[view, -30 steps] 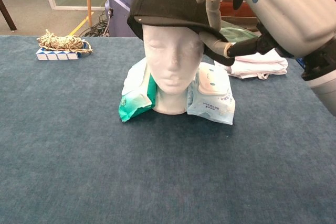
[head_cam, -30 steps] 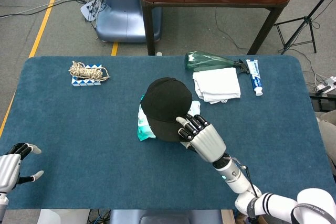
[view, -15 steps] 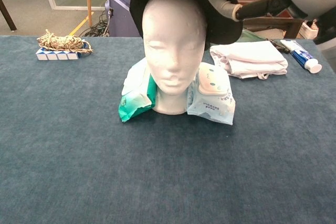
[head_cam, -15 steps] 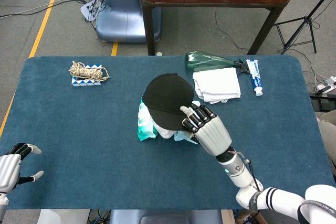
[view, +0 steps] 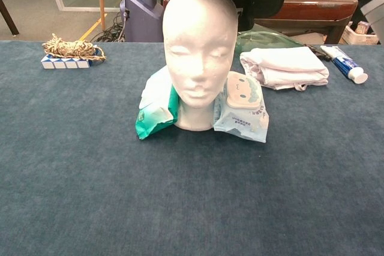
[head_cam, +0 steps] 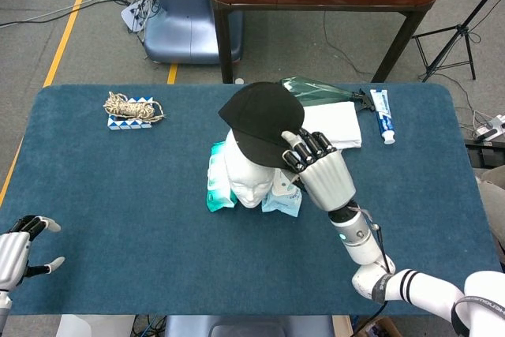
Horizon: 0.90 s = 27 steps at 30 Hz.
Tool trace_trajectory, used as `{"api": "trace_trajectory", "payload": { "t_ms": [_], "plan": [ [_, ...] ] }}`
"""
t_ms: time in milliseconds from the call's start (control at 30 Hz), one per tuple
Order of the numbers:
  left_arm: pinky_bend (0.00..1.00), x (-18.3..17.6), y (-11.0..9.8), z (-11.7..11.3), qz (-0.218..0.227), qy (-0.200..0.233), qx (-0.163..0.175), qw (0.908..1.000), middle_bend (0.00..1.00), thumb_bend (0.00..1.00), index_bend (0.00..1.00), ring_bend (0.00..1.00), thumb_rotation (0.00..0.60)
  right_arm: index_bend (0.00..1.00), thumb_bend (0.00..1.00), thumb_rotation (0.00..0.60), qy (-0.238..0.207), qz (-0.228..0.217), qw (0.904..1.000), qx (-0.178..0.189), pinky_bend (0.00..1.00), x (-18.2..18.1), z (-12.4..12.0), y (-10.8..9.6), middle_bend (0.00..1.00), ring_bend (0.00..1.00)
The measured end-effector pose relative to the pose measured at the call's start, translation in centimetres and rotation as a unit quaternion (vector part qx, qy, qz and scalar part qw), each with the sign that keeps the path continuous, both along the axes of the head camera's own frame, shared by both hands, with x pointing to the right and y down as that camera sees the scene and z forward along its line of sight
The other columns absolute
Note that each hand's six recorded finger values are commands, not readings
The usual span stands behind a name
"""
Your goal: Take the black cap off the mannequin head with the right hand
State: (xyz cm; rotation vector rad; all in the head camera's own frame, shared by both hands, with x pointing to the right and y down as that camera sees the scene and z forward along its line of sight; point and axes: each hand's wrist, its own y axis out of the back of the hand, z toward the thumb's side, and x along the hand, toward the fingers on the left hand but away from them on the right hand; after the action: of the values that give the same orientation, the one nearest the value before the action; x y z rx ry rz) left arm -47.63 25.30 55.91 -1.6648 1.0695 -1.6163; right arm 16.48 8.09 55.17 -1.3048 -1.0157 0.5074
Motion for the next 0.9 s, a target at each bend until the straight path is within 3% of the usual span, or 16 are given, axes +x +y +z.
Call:
{"api": "trace_trajectory", "payload": {
  "t_ms": [233, 433, 600, 767, 900],
  "plan": [
    [0.43, 0.0, 0.0, -0.1, 0.0, -0.001, 0.002, 1.0, 0.34, 0.07, 0.41, 0.21, 0.6, 0.7, 0.37, 0.6, 0.034, 0.035, 0.9986, 0.017, 0.48, 3.5, -0.7, -0.8, 0.39, 0.32],
    [0.43, 0.2, 0.1, -0.1, 0.004, -0.004, 0.002, 1.0, 0.34, 0.07, 0.41, 0.21, 0.6, 0.7, 0.37, 0.6, 0.104, 0.063, 0.9924, 0.019, 0.48, 8.2, -0.9, 0.8, 0.4, 0.32],
    [0.43, 0.4, 0.2, -0.2, 0.006, -0.005, 0.005, 1.0, 0.34, 0.07, 0.41, 0.21, 0.6, 0.7, 0.37, 0.6, 0.163, 0.079, 0.9832, -0.016, 0.47, 11.6, 0.4, 3.9, 0.41, 0.32],
    [0.43, 0.4, 0.2, 0.0, 0.007, -0.007, 0.0, 0.9999, 0.34, 0.07, 0.41, 0.21, 0.6, 0.7, 0.37, 0.6, 0.221, 0.091, 0.9679, -0.078, 0.45, 14.3, 3.3, 6.6, 0.41, 0.32],
    [0.43, 0.4, 0.2, 0.1, 0.007, -0.008, -0.002, 0.9999, 0.34, 0.07, 0.41, 0.21, 0.6, 0.7, 0.37, 0.6, 0.235, 0.09, 0.9608, -0.117, 0.44, 15.1, 5.3, 8.1, 0.4, 0.32]
  ]
}}
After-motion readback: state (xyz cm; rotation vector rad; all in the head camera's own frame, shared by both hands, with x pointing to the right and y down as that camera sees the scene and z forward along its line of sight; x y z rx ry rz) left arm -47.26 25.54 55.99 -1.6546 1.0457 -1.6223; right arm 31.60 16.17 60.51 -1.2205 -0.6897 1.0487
